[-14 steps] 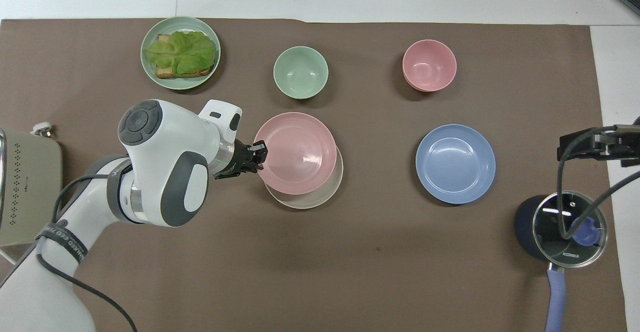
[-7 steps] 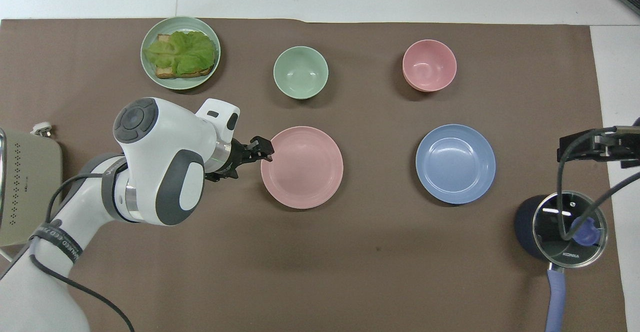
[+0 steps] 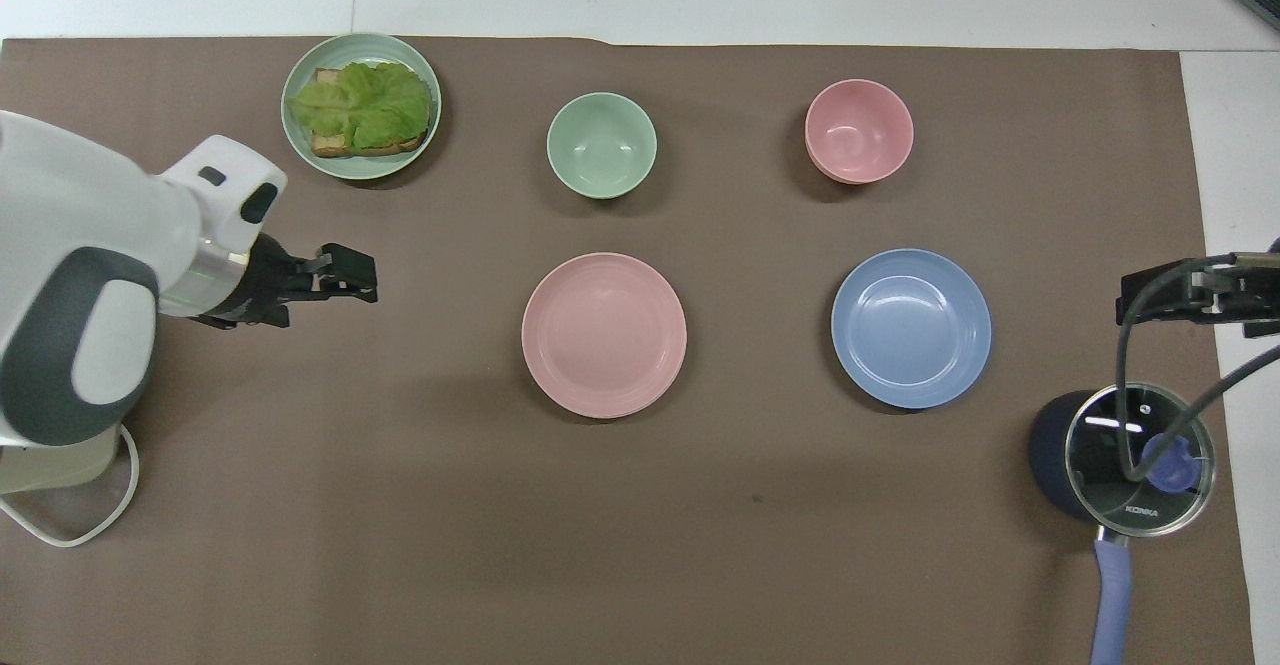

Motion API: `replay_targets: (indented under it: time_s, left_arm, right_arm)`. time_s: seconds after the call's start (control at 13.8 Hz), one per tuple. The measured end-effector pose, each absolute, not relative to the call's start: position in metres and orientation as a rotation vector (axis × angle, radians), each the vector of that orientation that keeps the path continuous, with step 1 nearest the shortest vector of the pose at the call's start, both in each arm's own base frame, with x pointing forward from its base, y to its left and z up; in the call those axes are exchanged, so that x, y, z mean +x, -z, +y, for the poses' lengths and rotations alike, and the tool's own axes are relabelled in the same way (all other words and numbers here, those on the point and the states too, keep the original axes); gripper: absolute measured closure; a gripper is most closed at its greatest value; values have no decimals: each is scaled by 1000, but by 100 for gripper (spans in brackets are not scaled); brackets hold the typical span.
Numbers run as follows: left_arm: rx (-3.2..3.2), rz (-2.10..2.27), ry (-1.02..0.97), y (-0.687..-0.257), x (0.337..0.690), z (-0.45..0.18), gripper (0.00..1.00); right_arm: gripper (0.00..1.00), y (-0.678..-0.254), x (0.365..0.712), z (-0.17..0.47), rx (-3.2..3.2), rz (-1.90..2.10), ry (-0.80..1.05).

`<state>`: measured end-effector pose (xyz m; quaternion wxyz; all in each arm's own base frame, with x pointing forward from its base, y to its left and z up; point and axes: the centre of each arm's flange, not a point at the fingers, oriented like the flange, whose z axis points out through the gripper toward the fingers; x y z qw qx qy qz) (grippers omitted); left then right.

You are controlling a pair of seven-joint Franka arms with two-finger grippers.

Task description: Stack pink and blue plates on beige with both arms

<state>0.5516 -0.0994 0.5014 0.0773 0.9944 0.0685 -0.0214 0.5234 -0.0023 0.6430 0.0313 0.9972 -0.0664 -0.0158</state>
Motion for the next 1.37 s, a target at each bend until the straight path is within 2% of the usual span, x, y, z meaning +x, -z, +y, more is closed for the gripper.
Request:
replay_targets:
  time_s: [0.22,0.43,0.8,1.37]
  left_arm:
    - [3049,49,-31,-559,554,-47,0]
    - [3113,-104,-67,-589,553,-38,0]
    - [3153,-189,-116,-613,545,-21,0]
    - [3153,-186,-118,-614,544,-19,0]
  right_arm:
    - [0,-643,523,-2,3072,-204,49]
    - [0,-643,523,-2,3072,-204,49]
    - [0,-643,523,-2,3072,-204,49]
    - [0,-643,525,-12,3072,-232,25]
